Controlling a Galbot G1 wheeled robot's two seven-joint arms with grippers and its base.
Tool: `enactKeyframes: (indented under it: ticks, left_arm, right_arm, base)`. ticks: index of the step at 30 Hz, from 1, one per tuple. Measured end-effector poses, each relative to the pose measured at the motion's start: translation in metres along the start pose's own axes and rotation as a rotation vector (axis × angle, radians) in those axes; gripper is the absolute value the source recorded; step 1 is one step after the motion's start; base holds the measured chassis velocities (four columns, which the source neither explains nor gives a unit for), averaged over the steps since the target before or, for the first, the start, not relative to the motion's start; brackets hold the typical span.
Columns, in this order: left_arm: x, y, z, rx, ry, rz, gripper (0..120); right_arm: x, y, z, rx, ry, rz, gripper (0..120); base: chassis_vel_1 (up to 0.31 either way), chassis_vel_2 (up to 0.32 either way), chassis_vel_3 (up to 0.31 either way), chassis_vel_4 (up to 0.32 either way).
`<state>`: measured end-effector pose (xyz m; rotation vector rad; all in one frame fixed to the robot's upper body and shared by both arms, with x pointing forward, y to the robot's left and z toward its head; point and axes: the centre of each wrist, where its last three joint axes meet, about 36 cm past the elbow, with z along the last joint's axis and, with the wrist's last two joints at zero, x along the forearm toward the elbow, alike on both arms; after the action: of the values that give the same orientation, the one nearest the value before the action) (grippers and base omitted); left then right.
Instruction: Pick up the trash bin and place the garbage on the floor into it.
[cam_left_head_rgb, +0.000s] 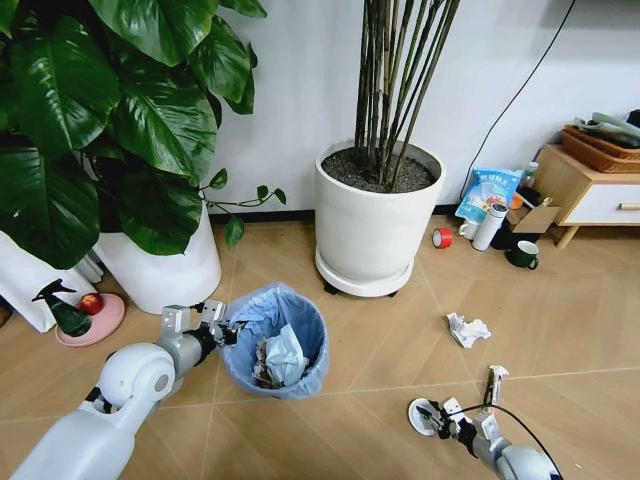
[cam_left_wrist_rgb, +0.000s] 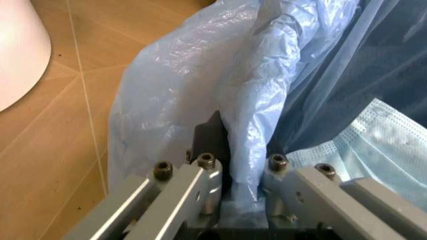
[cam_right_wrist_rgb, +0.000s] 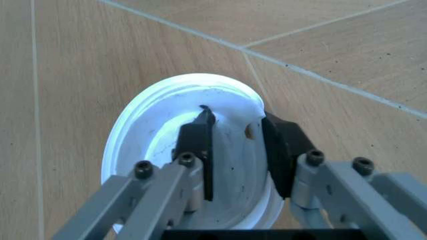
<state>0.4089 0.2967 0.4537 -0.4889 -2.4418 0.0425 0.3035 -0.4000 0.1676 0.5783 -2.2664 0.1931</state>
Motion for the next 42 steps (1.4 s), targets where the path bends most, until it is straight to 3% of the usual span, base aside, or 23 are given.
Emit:
enactKeyframes:
  ticks: [6,22,25,40,42]
  left_arm:
    - [0.001,0.000,0.000,0.000,-0.001,0.001,2]
    - [0.004,0.002,0.000,-0.007,-0.005,0.000,2]
    - [0.005,0.003,-0.002,-0.012,-0.006,0.000,2]
    - [0.003,0.007,-0.002,-0.016,0.000,0.006,2]
    - [0.002,0.010,-0.003,-0.017,0.001,0.005,2]
  right_arm:
    - [-0.001,0.005,0.001,-0.006,-0.005,-0.001,10]
    - [0.000,0.014,-0.015,-0.024,-0.047,0.018,7]
    - [0.012,0.001,-0.049,-0.022,-0.143,0.051,0]
    - [0.050,-0.018,-0.135,0.058,-0.315,0.073,0]
    - [0.064,-0.018,-0.170,0.087,-0.386,0.068,0]
  base:
    - [0.000,0.000,0.000,0.000]
    - [0.000,0.000,0.000,0.000]
    - [0.000,0.000,0.000,0.000]
    - [0.000,0.000,0.000,0.000]
    - [0.000,0.000,0.000,0.000]
